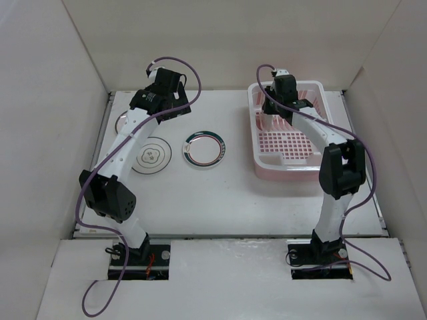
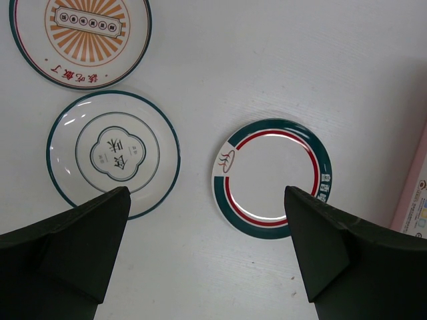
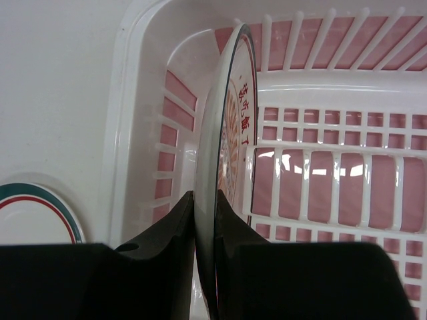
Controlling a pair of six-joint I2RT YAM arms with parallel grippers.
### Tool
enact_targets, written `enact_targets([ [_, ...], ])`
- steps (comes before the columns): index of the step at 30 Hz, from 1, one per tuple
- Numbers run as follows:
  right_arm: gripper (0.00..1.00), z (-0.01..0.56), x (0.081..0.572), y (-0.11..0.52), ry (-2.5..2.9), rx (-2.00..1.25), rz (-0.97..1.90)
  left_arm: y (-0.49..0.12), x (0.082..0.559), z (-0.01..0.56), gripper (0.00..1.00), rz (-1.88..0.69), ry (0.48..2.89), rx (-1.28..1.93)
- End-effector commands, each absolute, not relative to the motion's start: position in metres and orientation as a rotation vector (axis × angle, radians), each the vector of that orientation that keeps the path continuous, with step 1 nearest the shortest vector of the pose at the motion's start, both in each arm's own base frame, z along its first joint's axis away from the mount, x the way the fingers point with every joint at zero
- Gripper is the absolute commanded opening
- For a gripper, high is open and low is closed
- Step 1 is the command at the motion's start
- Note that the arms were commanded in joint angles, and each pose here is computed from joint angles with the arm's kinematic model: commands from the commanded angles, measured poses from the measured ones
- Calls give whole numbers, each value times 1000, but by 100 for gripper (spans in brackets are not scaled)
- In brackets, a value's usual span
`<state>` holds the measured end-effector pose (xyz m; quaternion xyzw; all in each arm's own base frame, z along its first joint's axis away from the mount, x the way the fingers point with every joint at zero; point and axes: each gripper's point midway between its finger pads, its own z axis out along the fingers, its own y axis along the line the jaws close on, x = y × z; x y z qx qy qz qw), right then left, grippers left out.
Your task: Load the plates into the dish rack
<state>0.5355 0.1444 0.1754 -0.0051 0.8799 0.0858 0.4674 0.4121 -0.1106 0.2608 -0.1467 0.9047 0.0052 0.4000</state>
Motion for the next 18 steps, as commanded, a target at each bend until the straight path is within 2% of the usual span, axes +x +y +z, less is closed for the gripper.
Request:
enact_targets([
  [1,2,211,552,141,2055,-6,200,-111,415,273,100,6,2254,-362],
  [6,17,200,549,144,2084,-21,216,-111,415,273,100,6,2254,-362],
  [11,18,192,545,148,2103,-32,217,-111,415,273,100,6,2254,-362],
  [13,26,192,545,148,2103,-32,217,-110,414,269,100,11,2263,-361],
  [15,27,188,544,148,2112,-33,215,-111,416,270,100,6,2255,-362],
  [18,39,188,544,148,2112,-33,215,-110,414,264,100,16,2271,-360],
])
